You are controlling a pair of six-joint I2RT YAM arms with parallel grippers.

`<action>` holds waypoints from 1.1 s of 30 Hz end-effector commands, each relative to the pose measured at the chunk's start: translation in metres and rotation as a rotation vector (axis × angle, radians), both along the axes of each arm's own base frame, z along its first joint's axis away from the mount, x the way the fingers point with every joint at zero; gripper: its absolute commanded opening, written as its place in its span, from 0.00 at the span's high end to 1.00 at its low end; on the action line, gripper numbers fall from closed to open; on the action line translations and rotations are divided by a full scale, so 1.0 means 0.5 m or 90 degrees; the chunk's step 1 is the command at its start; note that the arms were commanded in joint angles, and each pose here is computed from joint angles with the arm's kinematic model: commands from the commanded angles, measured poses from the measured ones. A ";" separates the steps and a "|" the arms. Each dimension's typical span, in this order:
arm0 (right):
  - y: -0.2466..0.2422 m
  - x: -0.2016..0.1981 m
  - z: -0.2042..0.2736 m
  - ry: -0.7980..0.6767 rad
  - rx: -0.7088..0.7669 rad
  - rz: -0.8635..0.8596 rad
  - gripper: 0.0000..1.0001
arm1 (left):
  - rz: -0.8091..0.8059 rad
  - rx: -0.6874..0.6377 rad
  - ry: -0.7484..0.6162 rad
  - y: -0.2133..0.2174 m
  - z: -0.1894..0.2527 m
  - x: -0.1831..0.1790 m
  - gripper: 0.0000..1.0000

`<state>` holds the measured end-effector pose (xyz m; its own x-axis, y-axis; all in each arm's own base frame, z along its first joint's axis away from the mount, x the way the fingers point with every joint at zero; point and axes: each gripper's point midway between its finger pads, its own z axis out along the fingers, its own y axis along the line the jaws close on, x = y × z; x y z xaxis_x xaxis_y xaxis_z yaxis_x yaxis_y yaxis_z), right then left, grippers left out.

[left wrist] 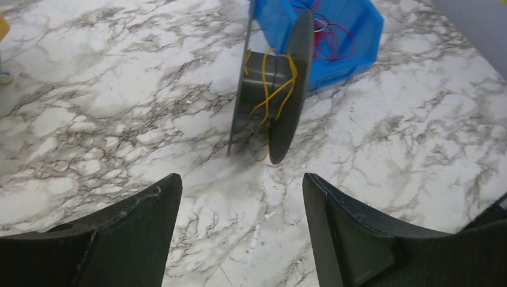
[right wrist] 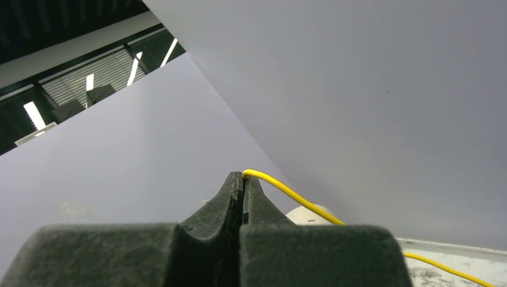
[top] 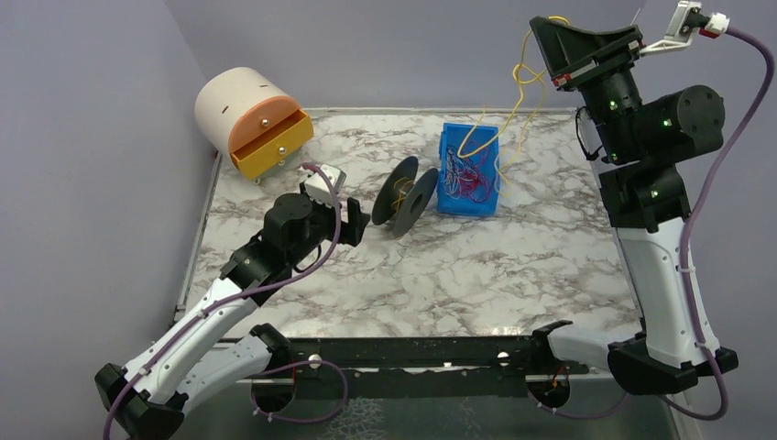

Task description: Wrap the cables

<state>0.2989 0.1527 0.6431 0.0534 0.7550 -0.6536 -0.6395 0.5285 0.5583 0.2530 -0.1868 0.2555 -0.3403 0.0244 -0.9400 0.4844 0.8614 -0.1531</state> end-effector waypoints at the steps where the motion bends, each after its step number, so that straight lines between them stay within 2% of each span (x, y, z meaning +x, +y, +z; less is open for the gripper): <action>1: 0.006 -0.069 -0.003 -0.023 -0.011 0.050 0.99 | -0.119 -0.069 -0.077 -0.044 0.082 -0.050 0.24; 7: 0.010 -0.119 -0.080 0.003 -0.046 0.080 0.99 | -0.299 -0.139 -0.117 -0.091 0.181 -0.148 0.24; 13: 0.021 -0.168 -0.139 0.006 -0.078 0.124 0.99 | -0.469 -0.171 -0.154 -0.120 0.285 -0.238 0.24; 20: 0.066 -0.201 -0.210 0.009 -0.132 0.229 0.99 | -0.603 -0.184 -0.133 -0.155 0.316 -0.280 0.24; 23: 0.086 -0.216 -0.231 -0.015 -0.162 0.275 0.99 | -0.623 -0.183 -0.113 -0.168 0.306 -0.279 0.24; 27: 0.099 -0.238 -0.247 -0.057 -0.181 0.316 0.99 | -0.601 -0.193 -0.065 -0.188 0.275 -0.258 0.24; 33: 0.103 -0.267 -0.256 -0.124 -0.184 0.342 0.99 | -0.589 -0.252 0.020 -0.230 0.215 -0.256 0.23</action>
<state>0.1980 0.2047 0.4957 -0.2556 0.5042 -0.8249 -0.8451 0.2978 0.4439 0.1299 -0.2885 0.3665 -0.2963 0.0224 -0.9548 0.9529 0.0748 -0.2940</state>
